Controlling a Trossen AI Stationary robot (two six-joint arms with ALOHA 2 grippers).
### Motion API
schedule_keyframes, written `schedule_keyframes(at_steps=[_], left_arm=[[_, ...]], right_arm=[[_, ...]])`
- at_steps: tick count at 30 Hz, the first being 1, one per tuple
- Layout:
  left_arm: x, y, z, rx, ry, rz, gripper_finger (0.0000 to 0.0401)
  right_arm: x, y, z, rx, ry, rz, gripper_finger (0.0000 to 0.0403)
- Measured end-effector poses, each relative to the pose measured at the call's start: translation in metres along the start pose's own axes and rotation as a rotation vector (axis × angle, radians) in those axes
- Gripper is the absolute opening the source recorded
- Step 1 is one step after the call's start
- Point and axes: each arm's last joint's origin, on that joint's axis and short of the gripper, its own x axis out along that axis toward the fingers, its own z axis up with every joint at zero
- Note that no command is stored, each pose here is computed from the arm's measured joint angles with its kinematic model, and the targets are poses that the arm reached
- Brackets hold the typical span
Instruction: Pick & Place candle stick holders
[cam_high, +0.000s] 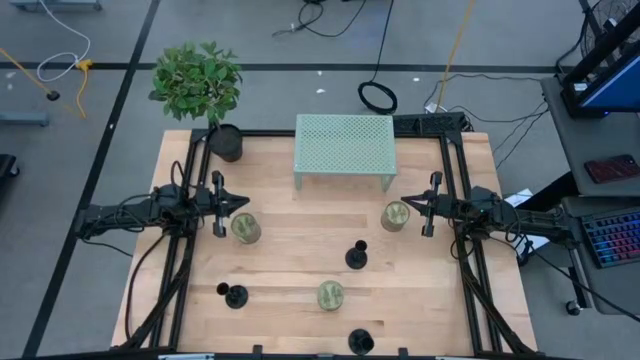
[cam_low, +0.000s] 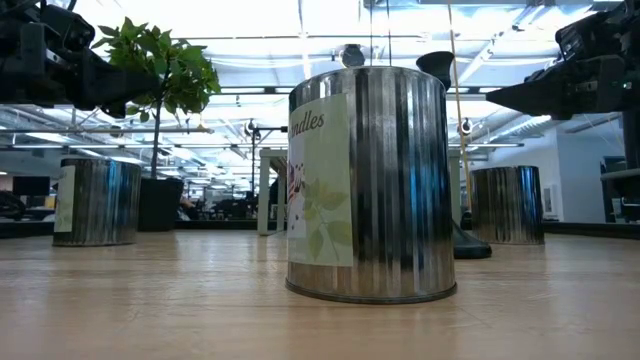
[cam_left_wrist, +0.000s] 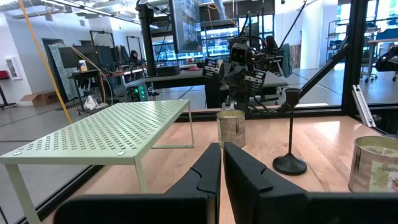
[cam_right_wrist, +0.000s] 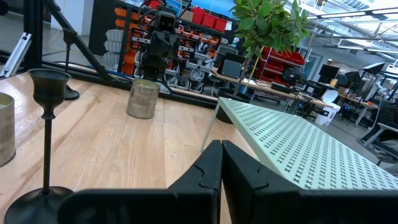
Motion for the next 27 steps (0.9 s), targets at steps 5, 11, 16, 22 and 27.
schedule_keyframes(at_steps=[5, 11, 16, 22, 27], left_arm=[[0.0, 0.0, 0.0, 0.0, 0.0, 0.0, 0.0026], [0.0, 0.0, 0.0, 0.0, 0.0, 0.0, 0.0026], [0.0, 0.0, 0.0, 0.0, 0.0, 0.0, 0.0026], [0.0, 0.0, 0.0, -0.035, -0.001, -0.006, 0.0026], [0.0, 0.0, 0.004, -0.032, -0.043, 0.001, 0.0026]], right_arm=[[0.0, 0.0, 0.0, 0.0, 0.0, 0.0, 0.0], [0.0, -0.001, 0.001, -0.089, -0.004, -0.008, 0.0], [0.0, -0.001, 0.002, -0.257, -0.019, -0.012, 0.0], [0.0, 0.0, 0.005, 0.148, -0.062, 0.046, 0.0], [-0.001, -0.005, 0.013, 0.221, -0.136, -0.055, 0.0]])
